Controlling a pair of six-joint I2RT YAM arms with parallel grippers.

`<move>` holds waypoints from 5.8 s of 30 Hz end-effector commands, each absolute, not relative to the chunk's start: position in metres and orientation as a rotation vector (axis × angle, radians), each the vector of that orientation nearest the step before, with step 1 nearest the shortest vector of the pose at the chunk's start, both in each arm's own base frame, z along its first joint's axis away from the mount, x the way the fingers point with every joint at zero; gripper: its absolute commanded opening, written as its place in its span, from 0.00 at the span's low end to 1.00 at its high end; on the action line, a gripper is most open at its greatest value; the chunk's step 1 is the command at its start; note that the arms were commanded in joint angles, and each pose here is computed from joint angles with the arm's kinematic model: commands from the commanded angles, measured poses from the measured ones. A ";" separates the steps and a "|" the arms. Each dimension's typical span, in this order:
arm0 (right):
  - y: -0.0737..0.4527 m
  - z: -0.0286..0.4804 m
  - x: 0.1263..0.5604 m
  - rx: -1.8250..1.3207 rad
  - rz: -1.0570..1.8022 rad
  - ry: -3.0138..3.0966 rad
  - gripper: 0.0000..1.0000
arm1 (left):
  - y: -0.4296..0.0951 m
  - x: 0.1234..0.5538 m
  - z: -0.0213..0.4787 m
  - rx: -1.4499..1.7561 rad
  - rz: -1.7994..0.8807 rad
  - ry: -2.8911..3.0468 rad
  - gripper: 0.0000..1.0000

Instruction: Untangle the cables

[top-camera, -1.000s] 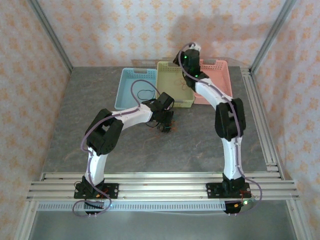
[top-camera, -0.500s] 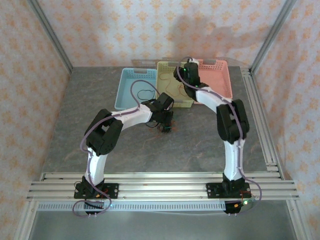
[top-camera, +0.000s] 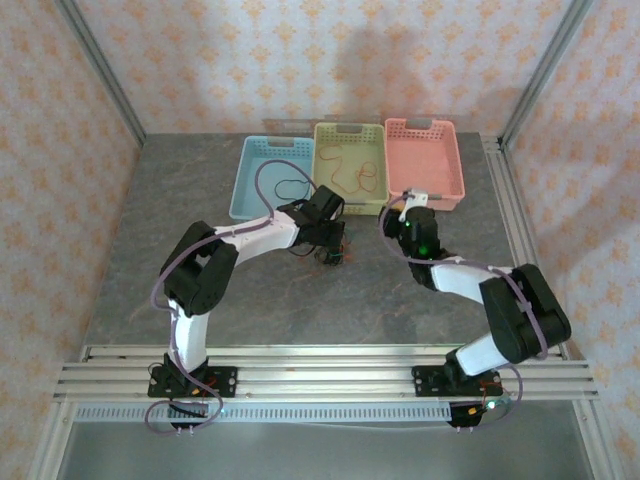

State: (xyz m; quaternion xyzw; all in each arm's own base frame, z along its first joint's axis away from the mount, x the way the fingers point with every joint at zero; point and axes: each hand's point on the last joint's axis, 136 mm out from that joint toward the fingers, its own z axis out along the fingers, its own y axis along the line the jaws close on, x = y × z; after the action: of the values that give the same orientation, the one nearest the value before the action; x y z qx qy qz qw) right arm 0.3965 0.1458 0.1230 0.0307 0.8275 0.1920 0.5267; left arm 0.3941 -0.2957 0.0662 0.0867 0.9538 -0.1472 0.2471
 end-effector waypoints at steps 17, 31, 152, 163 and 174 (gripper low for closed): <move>0.231 0.117 0.395 -0.029 0.950 2.016 0.39 | -0.295 0.400 0.096 0.209 -0.441 2.507 0.04; 0.247 0.075 0.395 -0.016 1.002 2.241 0.39 | -0.294 0.401 0.096 0.207 -0.433 2.507 0.05; 0.006 0.133 0.358 0.808 0.181 1.630 0.00 | -0.222 0.379 0.067 -0.361 -0.578 2.636 0.00; -0.009 0.131 0.350 0.865 0.131 1.596 0.00 | -0.221 0.380 0.066 -0.369 -0.580 2.638 0.00; 0.009 0.135 0.361 0.767 0.213 1.639 0.00 | -0.224 0.380 0.064 -0.361 -0.593 2.646 0.00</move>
State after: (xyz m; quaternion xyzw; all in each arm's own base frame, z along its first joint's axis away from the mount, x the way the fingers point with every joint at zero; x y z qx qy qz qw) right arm 0.3566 0.0074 0.1228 0.3434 0.7210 0.0786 0.5967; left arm 0.3757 -0.2308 0.0576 -0.1158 0.9511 -0.2164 0.1873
